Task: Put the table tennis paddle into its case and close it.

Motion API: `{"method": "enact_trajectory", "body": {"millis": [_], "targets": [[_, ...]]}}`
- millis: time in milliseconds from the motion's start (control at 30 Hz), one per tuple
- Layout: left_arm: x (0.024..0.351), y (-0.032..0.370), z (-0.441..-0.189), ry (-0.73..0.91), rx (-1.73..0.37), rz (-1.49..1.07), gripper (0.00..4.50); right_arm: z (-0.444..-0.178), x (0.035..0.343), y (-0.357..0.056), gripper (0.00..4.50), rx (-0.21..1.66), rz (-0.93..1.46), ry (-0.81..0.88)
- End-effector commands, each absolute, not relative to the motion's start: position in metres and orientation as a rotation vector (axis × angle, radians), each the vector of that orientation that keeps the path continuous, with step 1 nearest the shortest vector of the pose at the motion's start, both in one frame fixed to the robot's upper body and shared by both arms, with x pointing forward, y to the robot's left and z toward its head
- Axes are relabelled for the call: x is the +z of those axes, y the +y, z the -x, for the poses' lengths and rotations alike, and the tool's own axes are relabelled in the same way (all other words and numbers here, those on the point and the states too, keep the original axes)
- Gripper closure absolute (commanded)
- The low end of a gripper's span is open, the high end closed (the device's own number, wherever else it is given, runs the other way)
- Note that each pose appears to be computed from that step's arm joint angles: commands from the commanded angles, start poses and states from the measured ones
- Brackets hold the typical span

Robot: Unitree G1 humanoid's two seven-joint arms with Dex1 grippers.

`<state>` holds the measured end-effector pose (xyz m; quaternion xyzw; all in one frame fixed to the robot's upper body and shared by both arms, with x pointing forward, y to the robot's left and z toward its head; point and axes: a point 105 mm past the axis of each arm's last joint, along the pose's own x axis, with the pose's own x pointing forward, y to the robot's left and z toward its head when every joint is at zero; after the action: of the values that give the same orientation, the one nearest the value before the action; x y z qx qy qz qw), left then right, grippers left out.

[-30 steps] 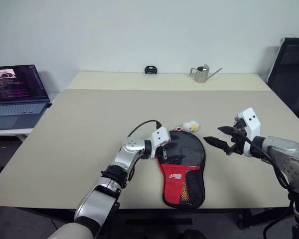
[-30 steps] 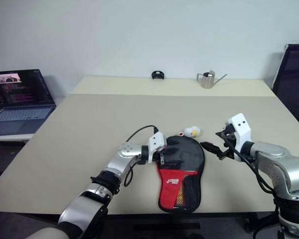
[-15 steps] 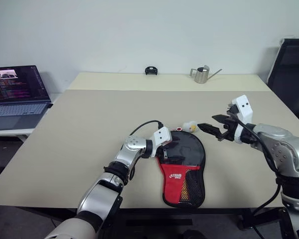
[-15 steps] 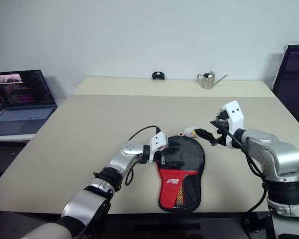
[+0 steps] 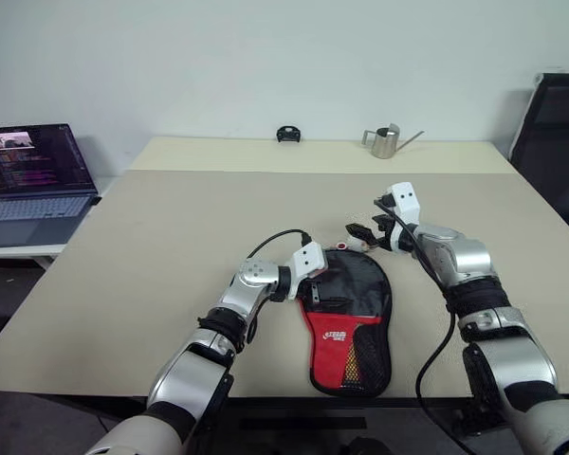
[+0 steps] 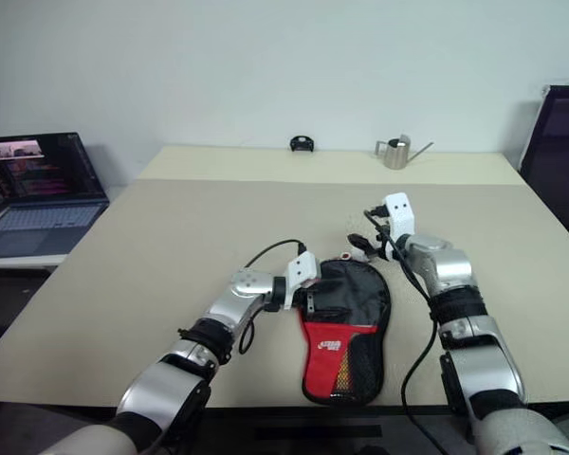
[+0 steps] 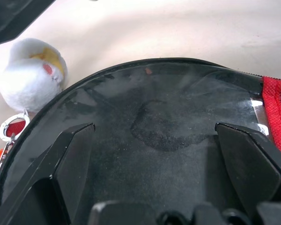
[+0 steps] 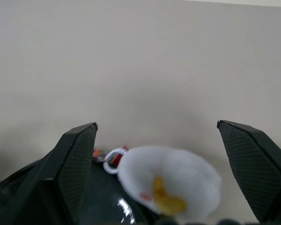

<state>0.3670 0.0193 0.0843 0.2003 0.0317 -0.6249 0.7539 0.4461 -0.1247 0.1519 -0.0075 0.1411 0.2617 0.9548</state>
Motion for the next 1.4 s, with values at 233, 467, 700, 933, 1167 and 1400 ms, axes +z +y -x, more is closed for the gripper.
{"method": "enact_trajectory", "body": {"millis": [233, 467, 700, 933, 1167, 1400], "targets": [[0.048, 0.032, -0.354, 0.208, -1.388, -0.482, 0.03, -0.456, 0.135, -0.125, 0.0, 0.505, 0.036, 0.295], [0.045, 0.035, -0.352, 0.216, -1.389, -0.495, 0.03, -0.455, 0.125, -0.123, 0.0, 0.507, 0.026, 0.319], [0.042, 0.036, -0.351, 0.221, -1.383, -0.503, 0.0, -0.451, 0.121, -0.115, 1.3, 0.542, 0.019, 0.339], [0.033, 0.036, -0.347, 0.25, -1.388, -0.513, 0.0, -0.449, 0.118, -0.11, 3.49, 0.553, 0.03, 0.342], [0.02, 0.037, -0.341, 0.304, -1.4, -0.518, 0.0, -0.453, 0.13, -0.12, 3.97, 0.521, 0.083, 0.298], [0.013, 0.038, -0.338, 0.335, -1.41, -0.53, 0.0, -0.453, 0.143, -0.134, 3.97, 0.496, 0.101, 0.266]]}}
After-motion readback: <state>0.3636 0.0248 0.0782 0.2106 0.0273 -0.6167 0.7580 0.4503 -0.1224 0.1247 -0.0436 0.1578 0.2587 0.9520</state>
